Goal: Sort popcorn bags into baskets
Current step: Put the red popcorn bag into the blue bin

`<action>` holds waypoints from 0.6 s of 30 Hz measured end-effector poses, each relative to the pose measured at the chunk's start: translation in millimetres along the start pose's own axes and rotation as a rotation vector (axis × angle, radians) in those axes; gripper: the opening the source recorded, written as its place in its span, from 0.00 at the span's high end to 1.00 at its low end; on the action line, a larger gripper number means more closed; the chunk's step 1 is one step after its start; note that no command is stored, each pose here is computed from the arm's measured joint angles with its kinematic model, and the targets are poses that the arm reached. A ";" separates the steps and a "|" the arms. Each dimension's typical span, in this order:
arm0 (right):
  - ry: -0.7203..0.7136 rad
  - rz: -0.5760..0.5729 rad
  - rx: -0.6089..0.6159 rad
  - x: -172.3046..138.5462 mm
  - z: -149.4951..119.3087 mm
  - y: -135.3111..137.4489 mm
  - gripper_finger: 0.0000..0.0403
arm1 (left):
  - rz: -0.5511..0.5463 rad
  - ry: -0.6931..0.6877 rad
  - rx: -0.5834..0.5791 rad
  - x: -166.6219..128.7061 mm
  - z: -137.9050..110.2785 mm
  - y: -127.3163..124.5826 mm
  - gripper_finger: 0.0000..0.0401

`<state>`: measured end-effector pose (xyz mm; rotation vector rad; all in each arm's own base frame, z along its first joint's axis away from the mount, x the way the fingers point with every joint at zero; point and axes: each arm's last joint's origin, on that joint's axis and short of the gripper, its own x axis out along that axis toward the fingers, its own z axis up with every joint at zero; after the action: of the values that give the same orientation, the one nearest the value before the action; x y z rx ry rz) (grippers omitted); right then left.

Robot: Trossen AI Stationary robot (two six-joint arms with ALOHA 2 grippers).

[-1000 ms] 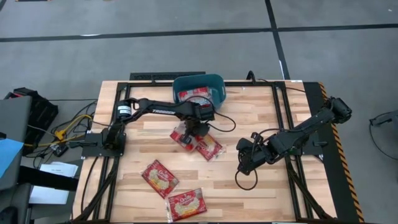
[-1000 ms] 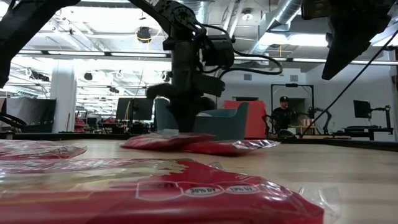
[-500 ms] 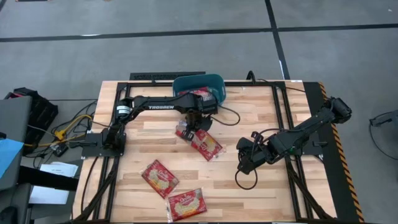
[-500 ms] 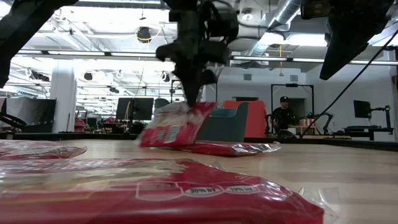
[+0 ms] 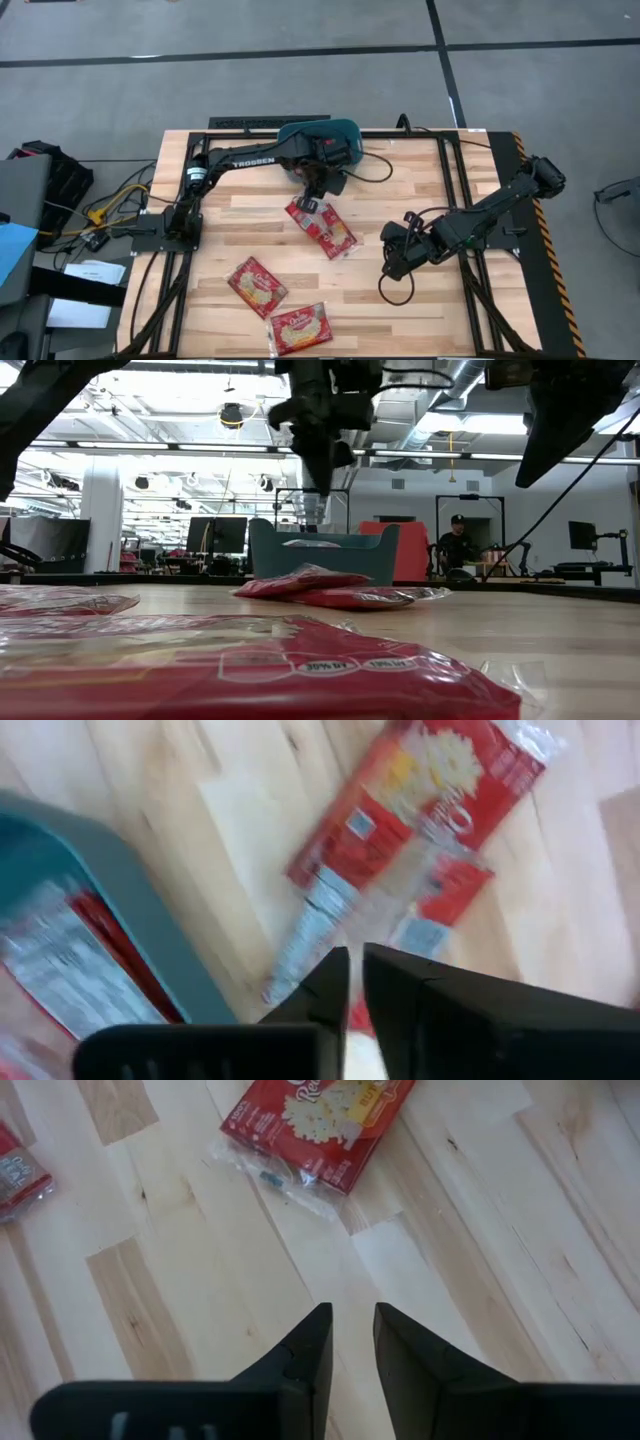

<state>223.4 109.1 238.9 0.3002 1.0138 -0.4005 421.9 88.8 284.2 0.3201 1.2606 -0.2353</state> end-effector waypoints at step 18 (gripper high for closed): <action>-0.004 -0.030 0.054 -10.3 -22.0 8.2 0.65 | -0.202 0.223 -0.695 18.1 -96.5 21.1 0.34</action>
<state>205.7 127.5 237.4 0.3327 1.0054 -0.4563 348.4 143.5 243.0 -0.3895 1.5128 0.0783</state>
